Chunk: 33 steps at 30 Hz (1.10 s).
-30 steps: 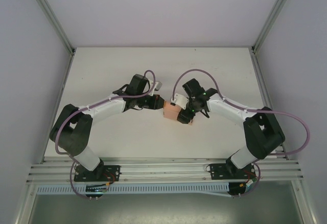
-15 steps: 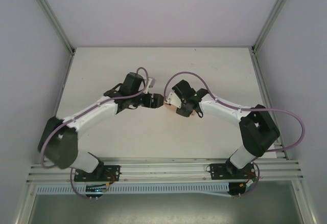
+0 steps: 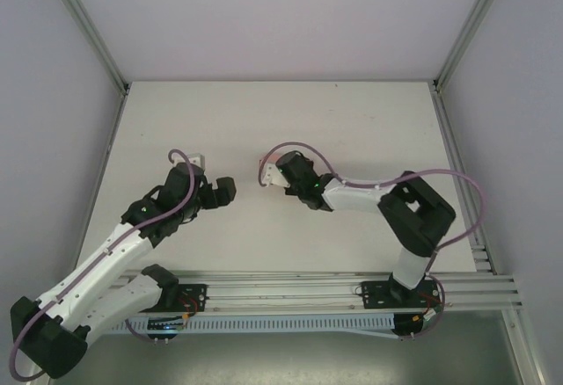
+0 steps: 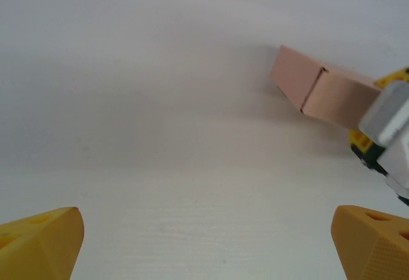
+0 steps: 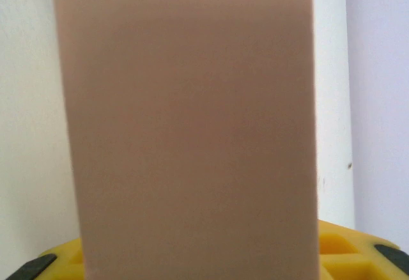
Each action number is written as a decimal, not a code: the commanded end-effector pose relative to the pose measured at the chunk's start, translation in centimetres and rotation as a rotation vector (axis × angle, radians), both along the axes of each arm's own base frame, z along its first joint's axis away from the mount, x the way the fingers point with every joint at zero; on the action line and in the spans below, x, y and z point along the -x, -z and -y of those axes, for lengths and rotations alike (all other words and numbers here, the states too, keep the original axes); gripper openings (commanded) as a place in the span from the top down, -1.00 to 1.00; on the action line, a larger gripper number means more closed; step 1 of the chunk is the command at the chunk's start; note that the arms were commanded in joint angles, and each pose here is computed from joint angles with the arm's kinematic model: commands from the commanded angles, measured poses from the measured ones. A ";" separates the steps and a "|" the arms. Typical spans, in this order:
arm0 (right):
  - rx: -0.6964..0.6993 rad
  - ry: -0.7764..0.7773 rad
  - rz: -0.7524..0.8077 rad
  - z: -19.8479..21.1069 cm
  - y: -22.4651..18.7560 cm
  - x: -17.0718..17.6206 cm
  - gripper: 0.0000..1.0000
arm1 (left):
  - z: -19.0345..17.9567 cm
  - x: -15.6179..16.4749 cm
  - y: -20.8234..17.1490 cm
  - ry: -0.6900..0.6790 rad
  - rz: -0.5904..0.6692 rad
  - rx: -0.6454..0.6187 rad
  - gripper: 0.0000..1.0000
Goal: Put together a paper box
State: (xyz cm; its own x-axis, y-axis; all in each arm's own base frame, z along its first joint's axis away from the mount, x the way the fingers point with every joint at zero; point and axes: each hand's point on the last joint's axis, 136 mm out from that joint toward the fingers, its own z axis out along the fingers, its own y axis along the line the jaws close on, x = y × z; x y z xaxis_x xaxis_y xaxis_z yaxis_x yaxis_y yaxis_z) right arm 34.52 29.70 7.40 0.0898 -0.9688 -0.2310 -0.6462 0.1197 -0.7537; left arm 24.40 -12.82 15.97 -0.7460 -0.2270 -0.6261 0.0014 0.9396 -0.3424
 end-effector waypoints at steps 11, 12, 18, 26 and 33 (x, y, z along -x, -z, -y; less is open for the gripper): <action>0.056 -0.034 0.137 -0.8 3.3 1.0 -0.25 | 0.5 1.5 3.6 -0.015 -0.119 0.051 -0.97; 0.062 -0.030 0.133 -0.7 3.4 1.1 -0.29 | 0.5 1.4 3.5 -0.012 -0.116 0.053 -0.97; 0.079 -0.024 0.044 -0.2 4.2 2.5 -0.65 | 0.3 1.5 3.2 -0.005 -0.107 0.038 -0.97; 0.127 -0.044 -0.239 0.7 3.8 6.4 -0.96 | 0.6 1.2 2.4 0.020 -0.088 0.030 -0.97; 0.100 -0.073 -0.410 0.7 1.2 9.0 -0.98 | 1.1 0.8 2.1 0.046 -0.084 0.022 -0.97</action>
State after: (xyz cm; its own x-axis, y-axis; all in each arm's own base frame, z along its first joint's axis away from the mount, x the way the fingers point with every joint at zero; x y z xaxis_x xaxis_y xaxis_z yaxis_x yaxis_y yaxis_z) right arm 28.12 29.91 5.35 0.1005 -0.9818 -0.1609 -0.8322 0.0057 -0.5544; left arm 23.10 -13.24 12.55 -0.8134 -0.2231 -0.5373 -0.0231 0.9352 -0.3533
